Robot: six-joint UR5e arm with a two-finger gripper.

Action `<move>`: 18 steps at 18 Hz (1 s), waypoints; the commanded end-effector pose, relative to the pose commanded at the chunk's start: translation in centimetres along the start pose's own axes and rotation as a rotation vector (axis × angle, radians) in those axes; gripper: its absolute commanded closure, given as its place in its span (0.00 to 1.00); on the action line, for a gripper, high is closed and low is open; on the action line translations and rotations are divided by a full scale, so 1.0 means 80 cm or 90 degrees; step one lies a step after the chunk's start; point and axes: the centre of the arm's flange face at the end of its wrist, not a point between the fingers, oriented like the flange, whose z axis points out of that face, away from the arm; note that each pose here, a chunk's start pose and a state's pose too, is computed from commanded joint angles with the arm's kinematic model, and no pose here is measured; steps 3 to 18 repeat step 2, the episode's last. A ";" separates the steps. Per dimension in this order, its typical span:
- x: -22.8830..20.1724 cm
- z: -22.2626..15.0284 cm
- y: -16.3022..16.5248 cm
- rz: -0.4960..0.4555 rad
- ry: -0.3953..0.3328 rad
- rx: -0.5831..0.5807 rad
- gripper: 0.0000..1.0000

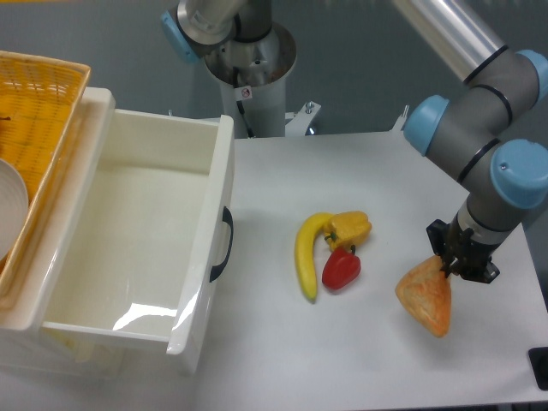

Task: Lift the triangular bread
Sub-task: 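Lift the bread slice up and away from the peppers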

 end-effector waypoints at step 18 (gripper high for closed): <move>0.000 -0.001 0.000 0.001 -0.001 -0.001 0.95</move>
